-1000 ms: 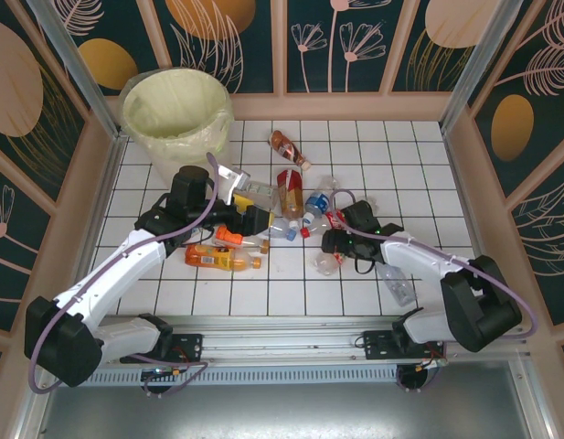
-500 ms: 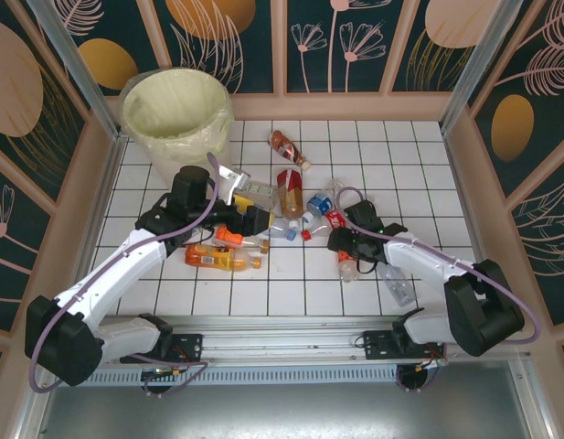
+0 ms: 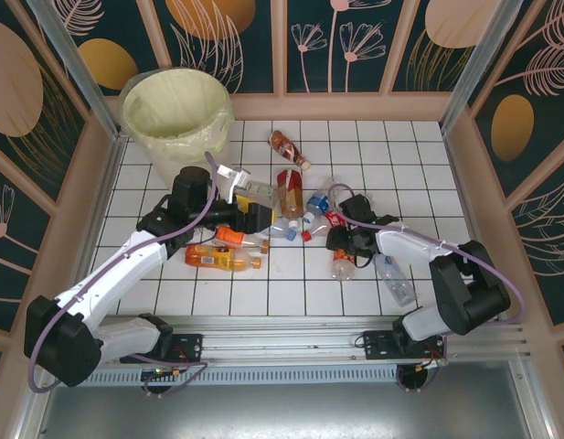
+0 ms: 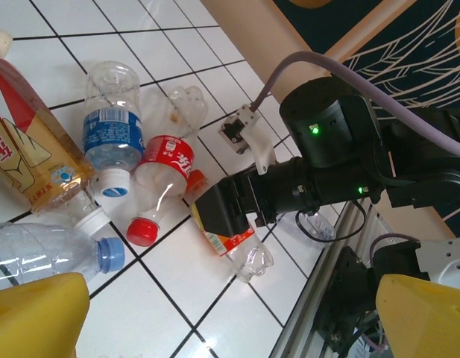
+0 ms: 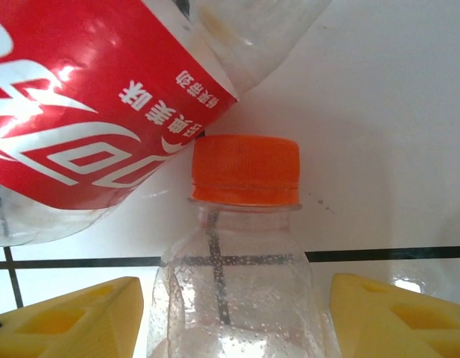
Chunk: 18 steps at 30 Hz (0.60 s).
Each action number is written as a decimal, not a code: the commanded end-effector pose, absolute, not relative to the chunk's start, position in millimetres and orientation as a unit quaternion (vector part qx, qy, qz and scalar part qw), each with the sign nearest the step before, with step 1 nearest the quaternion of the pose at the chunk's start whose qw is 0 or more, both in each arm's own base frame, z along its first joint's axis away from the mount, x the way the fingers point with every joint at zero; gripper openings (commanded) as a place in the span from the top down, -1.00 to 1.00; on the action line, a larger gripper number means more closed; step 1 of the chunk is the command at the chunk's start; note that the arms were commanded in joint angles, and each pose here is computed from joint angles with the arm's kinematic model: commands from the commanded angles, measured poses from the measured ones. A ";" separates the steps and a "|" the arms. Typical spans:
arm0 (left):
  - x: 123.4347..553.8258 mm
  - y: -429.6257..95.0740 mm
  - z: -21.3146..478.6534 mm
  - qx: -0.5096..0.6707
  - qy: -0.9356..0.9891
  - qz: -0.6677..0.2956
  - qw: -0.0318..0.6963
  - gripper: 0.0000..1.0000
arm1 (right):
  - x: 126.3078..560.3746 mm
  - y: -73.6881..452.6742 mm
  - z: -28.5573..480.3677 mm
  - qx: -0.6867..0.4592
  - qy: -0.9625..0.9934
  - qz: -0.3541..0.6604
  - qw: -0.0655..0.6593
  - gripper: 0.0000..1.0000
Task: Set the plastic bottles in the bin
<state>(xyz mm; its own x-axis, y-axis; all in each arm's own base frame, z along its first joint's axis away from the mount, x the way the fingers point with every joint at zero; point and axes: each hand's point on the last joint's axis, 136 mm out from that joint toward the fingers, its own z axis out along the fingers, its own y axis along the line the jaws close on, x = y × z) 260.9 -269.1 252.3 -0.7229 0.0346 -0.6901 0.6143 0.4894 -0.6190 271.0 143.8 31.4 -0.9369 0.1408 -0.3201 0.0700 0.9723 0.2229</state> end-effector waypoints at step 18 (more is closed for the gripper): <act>258.5 -280.0 266.4 0.149 0.787 -0.505 0.321 -0.97 | 276.7 144.2 65.2 0.029 0.968 0.116 0.222 -0.04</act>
